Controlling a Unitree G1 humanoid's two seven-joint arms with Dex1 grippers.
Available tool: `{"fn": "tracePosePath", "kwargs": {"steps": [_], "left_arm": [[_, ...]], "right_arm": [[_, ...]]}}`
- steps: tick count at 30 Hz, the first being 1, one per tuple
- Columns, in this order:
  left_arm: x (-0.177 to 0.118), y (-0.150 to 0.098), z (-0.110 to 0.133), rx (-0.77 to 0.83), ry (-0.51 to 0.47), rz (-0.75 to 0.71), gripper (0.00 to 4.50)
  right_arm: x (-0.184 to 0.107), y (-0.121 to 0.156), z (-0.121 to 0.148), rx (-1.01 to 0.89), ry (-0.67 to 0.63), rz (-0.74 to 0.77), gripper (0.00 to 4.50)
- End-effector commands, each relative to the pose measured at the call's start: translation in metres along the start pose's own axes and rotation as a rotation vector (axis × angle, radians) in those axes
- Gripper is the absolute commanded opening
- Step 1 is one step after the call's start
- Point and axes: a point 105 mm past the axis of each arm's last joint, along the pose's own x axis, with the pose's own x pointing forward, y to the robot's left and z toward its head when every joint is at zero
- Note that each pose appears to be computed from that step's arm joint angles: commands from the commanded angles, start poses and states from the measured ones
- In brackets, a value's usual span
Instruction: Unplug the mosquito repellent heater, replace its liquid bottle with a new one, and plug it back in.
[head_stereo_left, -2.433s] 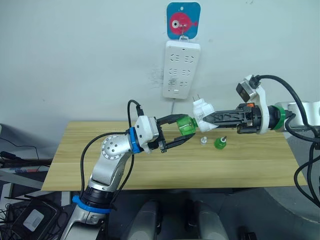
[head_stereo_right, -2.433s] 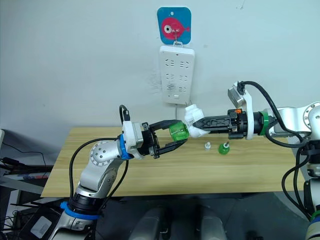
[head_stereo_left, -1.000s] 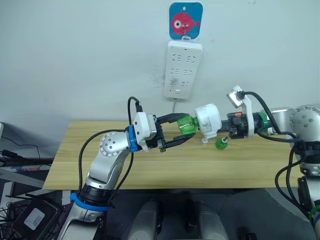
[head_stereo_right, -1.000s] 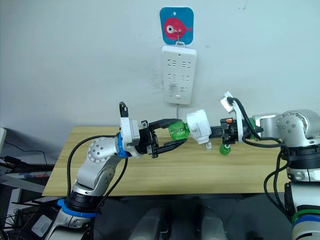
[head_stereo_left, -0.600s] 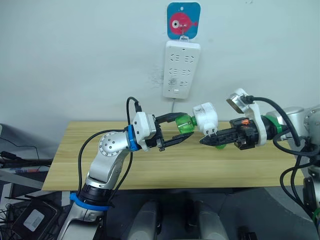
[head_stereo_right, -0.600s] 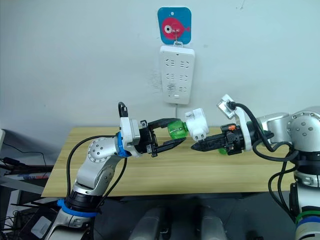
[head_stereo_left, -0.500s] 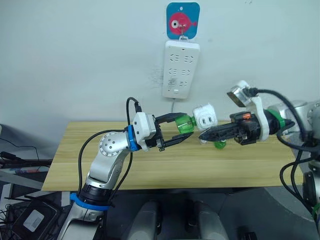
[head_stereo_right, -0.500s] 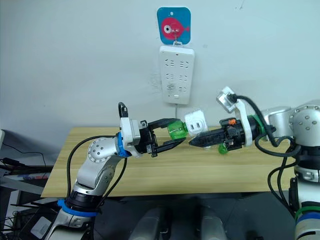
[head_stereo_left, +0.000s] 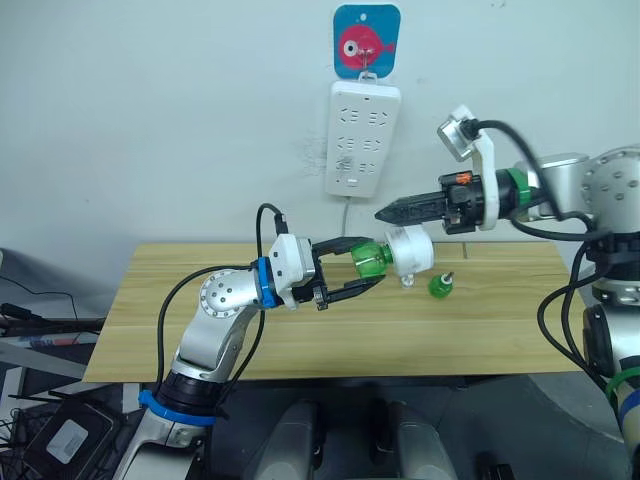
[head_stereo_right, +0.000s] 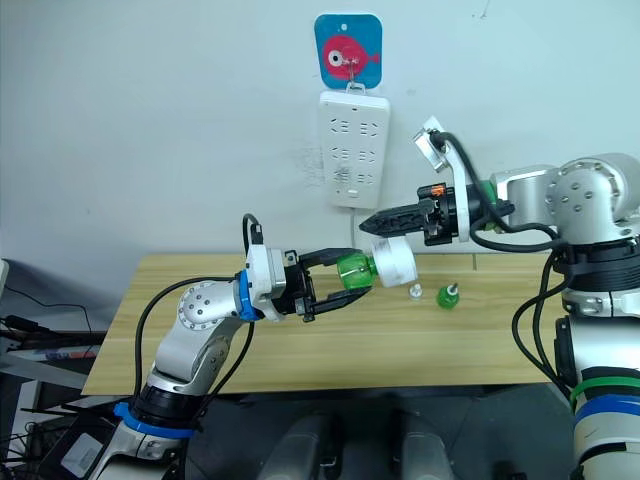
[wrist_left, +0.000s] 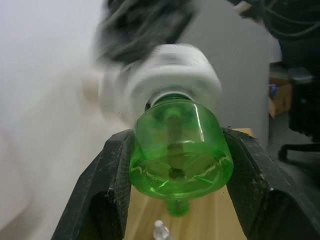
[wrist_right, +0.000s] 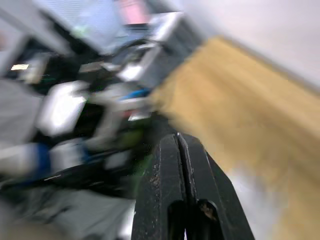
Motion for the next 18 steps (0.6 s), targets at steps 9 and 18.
{"fn": "tracePosePath", "kwargs": {"steps": [9,18], "left_arm": [[0.002,0.005,0.022,0.04,-0.068,0.045,2.27],[-0.002,0.009,0.016,0.043,-0.032,0.062,2.27]], "right_arm": [[-0.008,-0.025,-0.05,-0.037,0.131,-0.056,0.05],[-0.015,0.018,-0.065,0.066,0.139,0.113,0.05]]}}
